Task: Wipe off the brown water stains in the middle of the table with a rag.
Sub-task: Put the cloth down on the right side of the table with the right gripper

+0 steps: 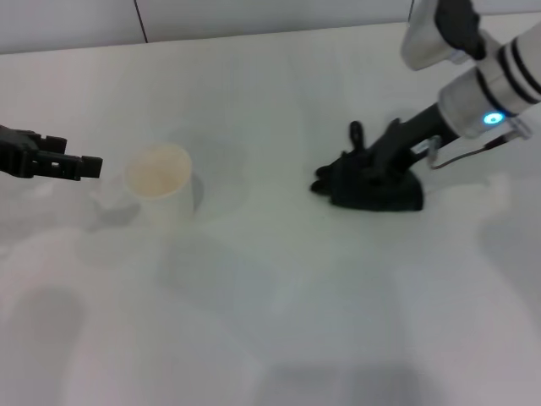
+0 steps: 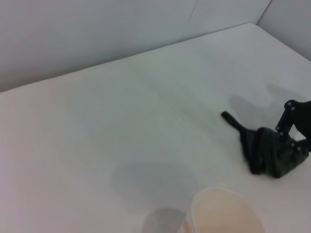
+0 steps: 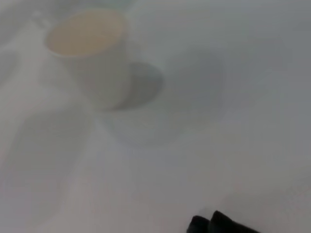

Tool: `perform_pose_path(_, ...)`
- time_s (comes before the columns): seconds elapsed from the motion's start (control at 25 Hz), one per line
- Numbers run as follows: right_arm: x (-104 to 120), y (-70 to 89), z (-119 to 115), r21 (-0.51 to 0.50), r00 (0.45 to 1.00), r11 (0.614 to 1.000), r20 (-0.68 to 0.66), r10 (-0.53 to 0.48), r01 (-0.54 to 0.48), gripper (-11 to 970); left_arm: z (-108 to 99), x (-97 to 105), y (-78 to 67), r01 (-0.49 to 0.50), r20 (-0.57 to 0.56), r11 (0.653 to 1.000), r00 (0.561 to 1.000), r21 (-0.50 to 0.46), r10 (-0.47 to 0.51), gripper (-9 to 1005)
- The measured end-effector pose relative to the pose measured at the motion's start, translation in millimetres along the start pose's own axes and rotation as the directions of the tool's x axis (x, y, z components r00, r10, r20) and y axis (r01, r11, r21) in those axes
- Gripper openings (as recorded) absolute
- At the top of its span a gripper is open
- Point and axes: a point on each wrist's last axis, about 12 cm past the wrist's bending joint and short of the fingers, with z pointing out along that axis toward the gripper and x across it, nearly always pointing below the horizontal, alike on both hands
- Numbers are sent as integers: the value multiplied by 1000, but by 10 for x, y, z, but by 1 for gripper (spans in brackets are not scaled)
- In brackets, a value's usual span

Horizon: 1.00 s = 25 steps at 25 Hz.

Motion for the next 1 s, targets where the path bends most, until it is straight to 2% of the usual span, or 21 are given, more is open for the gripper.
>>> perform_pose_path(0.28, 196, -46, -106, 23, 998, 998, -8, 56, -56, 121, 6, -27, -4, -6, 1, 1000, 1000, 0, 6, 890)
perform_pose_path(0.56, 172, -51, -229, -10, 994, 996, 59, 87, -87, 144, 7, -42, -1, -9, 2, 1000, 1000, -5, 9, 890)
perform_pose_path(0.96, 245, -53, -276, -16, 992, 996, 84, 92, -91, 183, 8, -47, 5, -10, 1, 1000, 1000, -10, 10, 891)
perform_pose_path(1.0, 263, -52, -272, -11, 992, 996, 82, 94, -93, 210, 8, -47, 5, -10, 1, 1000, 1000, -10, 10, 892)
